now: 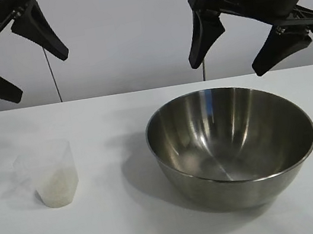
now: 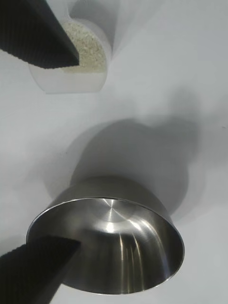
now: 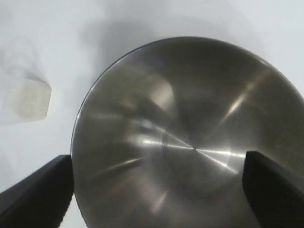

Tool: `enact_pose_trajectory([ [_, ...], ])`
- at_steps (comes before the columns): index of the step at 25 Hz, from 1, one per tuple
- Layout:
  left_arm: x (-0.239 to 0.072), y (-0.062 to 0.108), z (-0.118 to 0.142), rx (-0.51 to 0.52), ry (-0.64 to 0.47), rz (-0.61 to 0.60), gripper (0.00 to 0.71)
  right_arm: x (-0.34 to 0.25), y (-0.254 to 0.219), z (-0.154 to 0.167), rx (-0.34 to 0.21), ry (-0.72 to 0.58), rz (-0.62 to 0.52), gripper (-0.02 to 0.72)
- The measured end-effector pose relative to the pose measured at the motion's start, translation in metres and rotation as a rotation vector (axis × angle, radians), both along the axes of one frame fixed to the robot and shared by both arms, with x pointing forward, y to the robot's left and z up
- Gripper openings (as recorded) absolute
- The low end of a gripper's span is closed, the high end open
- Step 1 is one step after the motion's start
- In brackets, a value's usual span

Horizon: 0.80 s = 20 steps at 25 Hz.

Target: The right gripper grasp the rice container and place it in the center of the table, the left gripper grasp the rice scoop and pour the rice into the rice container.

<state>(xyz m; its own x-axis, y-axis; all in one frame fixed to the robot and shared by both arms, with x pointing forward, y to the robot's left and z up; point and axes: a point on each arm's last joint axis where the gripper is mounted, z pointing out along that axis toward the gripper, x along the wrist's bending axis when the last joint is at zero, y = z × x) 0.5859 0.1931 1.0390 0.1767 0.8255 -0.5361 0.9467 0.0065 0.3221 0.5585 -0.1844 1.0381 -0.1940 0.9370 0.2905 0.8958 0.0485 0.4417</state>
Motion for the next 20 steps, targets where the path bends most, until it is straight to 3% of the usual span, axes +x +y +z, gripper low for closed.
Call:
enact_pose_trajectory([
  [7, 0.0, 0.0, 0.0, 0.0, 0.001, 0.001, 0.689, 0.0, -0.001, 0.0, -0.019, -0.005, 0.007, 0.661],
  [9, 0.0, 0.0, 0.0, 0.0, 0.001, 0.001, 0.689, 0.0, -0.004, -0.002, -0.065, -0.012, 0.017, 0.661],
  [15, 0.0, 0.0, 0.0, 0.0, 0.001, 0.001, 0.689, 0.007, -0.021, -0.026, -0.299, 0.057, -0.007, 0.661],
  [20, 0.0, 0.0, 0.0, 0.0, 0.001, 0.001, 0.689, 0.02, -0.028, -0.068, -0.344, 0.158, -0.036, 0.661],
])
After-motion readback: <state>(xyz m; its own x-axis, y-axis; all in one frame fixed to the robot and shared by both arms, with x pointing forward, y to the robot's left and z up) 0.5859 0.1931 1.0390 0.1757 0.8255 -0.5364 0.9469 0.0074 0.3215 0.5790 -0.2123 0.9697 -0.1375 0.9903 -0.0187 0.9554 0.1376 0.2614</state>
